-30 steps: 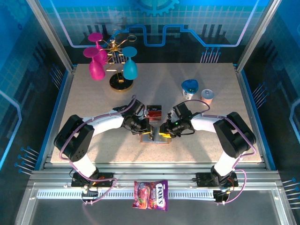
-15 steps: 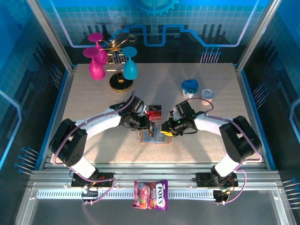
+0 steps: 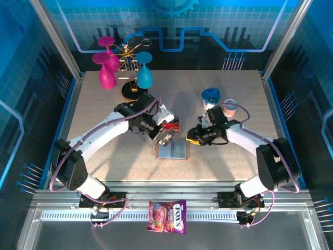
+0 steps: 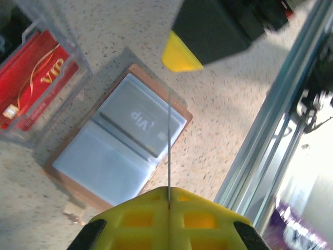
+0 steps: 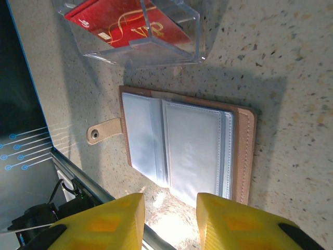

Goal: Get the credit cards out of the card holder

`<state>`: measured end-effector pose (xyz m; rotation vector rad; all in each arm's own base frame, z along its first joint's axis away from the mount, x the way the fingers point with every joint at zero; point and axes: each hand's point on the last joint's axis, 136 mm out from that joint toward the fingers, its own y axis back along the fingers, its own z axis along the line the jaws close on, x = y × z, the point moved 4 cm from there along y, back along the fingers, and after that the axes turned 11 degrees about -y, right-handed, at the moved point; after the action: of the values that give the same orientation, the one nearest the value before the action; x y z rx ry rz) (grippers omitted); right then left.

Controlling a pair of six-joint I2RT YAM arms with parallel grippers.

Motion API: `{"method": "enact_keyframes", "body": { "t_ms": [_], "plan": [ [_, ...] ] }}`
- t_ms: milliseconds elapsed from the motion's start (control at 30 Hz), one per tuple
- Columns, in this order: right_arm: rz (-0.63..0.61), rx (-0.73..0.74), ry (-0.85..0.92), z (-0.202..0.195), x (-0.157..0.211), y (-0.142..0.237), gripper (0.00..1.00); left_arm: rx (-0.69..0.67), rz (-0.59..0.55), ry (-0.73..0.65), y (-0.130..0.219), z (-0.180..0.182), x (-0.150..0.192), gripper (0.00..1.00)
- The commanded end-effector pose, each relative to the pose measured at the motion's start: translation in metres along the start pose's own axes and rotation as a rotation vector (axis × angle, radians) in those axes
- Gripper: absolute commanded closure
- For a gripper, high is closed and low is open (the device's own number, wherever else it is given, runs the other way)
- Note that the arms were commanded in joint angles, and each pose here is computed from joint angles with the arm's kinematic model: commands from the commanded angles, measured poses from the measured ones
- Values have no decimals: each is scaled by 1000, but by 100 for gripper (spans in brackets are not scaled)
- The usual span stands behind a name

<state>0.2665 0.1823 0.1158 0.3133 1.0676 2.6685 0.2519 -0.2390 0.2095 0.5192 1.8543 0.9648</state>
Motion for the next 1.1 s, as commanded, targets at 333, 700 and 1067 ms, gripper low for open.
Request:
{"method": "enact_keyframes", "body": {
  "t_ms": [333,700,1067],
  "plan": [
    [-30,-27,21,1,-1,30,65,-136,294,-593,17,32,-16,100],
    [-50,-36,0,-8,0,40,65,-157,381,-764,2,65,-49,100],
    [-67,-35,-30,-16,-7,44,65,-143,382,-791,-28,92,-67,100]
  ]
}}
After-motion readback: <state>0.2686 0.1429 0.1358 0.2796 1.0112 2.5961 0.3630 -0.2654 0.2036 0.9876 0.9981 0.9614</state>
